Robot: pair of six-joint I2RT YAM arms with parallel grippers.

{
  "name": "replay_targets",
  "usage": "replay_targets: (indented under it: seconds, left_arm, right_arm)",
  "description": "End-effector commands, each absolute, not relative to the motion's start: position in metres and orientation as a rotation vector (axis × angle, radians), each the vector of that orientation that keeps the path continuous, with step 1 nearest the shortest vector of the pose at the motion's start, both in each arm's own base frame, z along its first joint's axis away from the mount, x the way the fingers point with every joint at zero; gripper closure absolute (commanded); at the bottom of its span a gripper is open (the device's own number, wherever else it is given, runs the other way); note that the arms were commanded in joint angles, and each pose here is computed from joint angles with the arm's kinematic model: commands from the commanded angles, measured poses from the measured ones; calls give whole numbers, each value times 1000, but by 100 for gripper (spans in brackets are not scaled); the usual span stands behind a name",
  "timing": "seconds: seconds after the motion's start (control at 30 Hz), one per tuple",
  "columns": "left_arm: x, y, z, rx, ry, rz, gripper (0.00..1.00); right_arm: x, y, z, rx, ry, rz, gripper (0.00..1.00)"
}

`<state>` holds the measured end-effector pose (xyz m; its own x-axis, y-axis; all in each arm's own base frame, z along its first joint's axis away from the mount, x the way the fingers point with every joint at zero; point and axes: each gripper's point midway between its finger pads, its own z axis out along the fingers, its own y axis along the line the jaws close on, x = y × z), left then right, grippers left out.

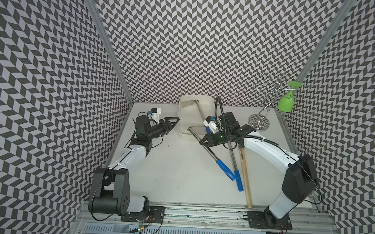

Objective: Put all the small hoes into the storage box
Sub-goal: Pick up the hoe from the center of the board.

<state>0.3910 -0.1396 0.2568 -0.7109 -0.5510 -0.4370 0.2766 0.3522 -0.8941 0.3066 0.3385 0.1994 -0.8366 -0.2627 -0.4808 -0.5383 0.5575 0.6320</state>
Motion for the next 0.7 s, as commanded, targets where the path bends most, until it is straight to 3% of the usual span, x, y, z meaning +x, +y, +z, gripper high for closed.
replay_targets:
  seconds: [0.0, 0.23, 0.67]
  left_arm:
    - [376, -157, 277, -192, 1818, -1588, 34]
    - [365, -189, 266, -206, 1842, -1658, 32]
    - [366, -211, 266, -246, 1763, -1797, 37]
  right_arm:
    - [316, 357, 242, -671, 2273, 1337, 100]
    - [326, 362, 251, -637, 2228, 1388, 100]
    - [324, 370, 270, -635, 2124, 1524, 100]
